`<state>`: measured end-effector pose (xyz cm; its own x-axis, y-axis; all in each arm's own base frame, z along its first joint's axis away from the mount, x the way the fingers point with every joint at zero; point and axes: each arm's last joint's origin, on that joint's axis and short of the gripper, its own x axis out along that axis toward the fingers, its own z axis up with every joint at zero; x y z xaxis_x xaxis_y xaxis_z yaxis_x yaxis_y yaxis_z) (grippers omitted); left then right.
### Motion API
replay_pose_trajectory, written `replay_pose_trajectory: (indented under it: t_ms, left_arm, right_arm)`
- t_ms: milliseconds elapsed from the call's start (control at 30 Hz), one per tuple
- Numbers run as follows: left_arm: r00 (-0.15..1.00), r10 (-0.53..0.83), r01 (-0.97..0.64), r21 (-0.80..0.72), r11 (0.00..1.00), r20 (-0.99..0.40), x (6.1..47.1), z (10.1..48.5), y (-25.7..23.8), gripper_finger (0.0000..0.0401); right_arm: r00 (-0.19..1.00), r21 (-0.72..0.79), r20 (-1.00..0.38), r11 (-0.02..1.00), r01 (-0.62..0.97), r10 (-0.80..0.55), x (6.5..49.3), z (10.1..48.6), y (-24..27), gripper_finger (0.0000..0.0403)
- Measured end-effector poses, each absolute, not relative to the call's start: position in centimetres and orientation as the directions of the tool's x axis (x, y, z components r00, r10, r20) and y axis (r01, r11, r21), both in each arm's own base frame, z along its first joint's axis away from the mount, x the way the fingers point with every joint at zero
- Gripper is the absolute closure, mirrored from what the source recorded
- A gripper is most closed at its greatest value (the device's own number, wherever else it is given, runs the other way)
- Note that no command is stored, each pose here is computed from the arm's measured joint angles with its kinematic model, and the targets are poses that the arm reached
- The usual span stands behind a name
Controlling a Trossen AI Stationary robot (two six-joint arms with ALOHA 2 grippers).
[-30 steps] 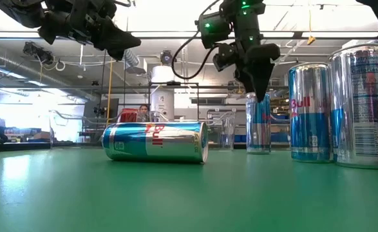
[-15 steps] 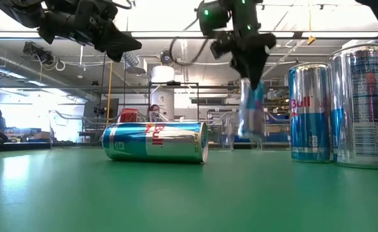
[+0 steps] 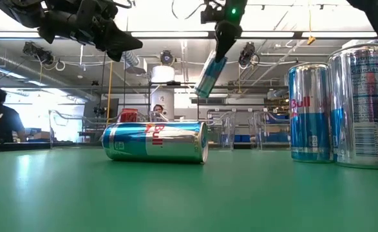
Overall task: Sort soda cans
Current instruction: Put the blue soda can into the transparent middle bin
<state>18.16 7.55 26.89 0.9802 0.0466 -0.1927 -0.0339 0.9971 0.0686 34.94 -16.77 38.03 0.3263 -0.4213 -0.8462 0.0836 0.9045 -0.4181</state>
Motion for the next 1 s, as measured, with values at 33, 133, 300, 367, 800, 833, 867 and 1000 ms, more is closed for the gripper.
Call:
replay_pose_trajectory:
  t_ms: [33,133,300,367,800,833,867,1000]
  left_arm:
    - [0.980,0.047,-0.035,0.069,0.997,-0.192,18.2,26.9,7.6,0.0394]
    - [0.981,0.048,-0.036,0.069,0.997,-0.190,18.2,26.9,7.6,0.0394]
    - [0.980,0.063,-0.051,0.069,0.996,-0.187,18.1,26.9,7.8,0.0394]
    - [0.980,0.064,-0.053,0.064,0.997,-0.188,18.1,26.9,7.8,0.0394]
    - [0.976,0.061,-0.052,0.049,0.997,-0.211,18.0,26.7,7.8,0.0394]
    - [0.975,0.061,-0.052,0.049,0.997,-0.212,18.0,26.7,7.8,0.0394]
    - [0.975,0.061,-0.052,0.048,0.998,-0.213,18.0,26.7,7.8,0.0394]
    - [0.975,0.060,-0.051,0.048,0.998,-0.214,18.0,26.7,7.8,0.0394]
  right_arm:
    - [0.324,-0.414,-0.847,0.905,0.091,-0.421,34.7,37.9,-17.6,0.0179]
    - [0.286,-0.387,-0.870,0.916,0.107,-0.401,34.4,36.6,-19.8,0.0179]
    - [0.234,-0.345,-0.901,0.931,0.120,-0.365,34.3,34.4,-22.8,0.0179]
    - [0.224,-0.319,-0.913,0.939,0.125,-0.340,34.4,33.4,-23.7,0.0179]
    - [0.075,-0.275,-0.957,0.958,0.082,-0.281,35.5,27.8,-26.5,0.0179]
    - [0.064,-0.271,-0.959,0.959,0.081,-0.276,35.6,27.3,-26.7,0.0179]
    - [0.058,-0.267,-0.961,0.960,0.080,-0.272,35.6,27.0,-26.8,0.0179]
    - [0.038,-0.259,-0.964,0.963,0.078,-0.263,35.8,26.1,-27.3,0.0179]
